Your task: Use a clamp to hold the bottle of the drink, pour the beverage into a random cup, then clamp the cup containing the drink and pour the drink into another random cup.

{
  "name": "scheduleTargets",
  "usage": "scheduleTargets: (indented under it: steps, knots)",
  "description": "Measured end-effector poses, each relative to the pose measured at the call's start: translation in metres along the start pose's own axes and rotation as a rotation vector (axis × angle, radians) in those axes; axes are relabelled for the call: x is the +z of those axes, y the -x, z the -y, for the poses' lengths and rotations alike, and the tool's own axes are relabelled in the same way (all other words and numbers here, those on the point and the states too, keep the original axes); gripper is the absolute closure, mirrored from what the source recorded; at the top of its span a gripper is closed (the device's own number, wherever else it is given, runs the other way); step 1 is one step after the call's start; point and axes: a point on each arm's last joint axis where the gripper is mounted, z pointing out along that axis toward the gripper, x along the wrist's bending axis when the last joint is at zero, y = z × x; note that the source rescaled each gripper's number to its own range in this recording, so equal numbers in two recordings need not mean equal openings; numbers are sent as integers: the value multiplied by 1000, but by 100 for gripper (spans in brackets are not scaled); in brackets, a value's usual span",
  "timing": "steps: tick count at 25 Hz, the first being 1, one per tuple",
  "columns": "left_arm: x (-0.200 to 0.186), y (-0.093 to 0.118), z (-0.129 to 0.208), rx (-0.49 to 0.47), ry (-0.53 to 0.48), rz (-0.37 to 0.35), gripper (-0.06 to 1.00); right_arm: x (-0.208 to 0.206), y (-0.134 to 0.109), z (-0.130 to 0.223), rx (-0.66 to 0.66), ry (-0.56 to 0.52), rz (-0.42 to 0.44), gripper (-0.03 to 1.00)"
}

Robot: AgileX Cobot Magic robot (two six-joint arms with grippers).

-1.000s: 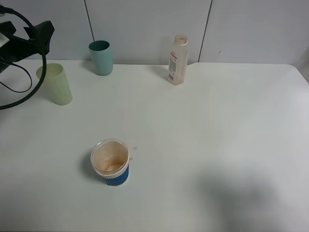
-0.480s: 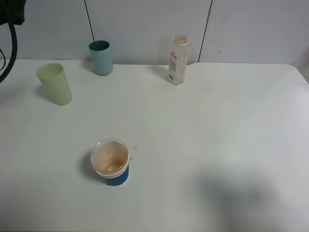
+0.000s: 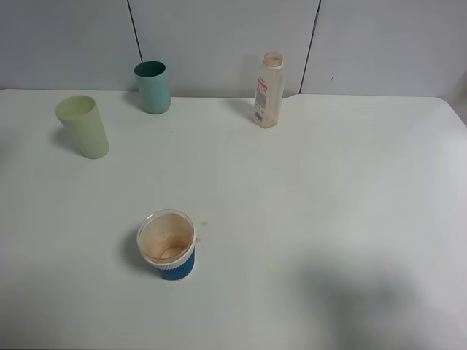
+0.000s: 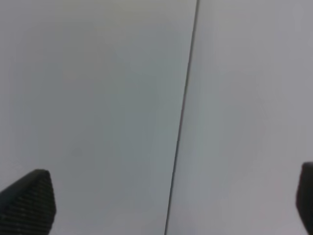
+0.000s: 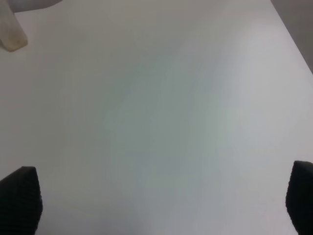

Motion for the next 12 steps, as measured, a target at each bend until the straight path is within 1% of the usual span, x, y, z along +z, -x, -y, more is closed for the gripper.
scheduleTargets:
  steps: [3, 6, 12]
  knots:
    - [-14, 4, -12, -15, 17, -9, -6, 0, 0, 0, 0, 0, 0, -3]
    - [-27, 8, -26, -8, 37, -22, -6, 0, 0, 0, 0, 0, 0, -3]
    - [-56, 12, -44, 1, 28, -81, -6, 0, 0, 0, 0, 0, 0, -3]
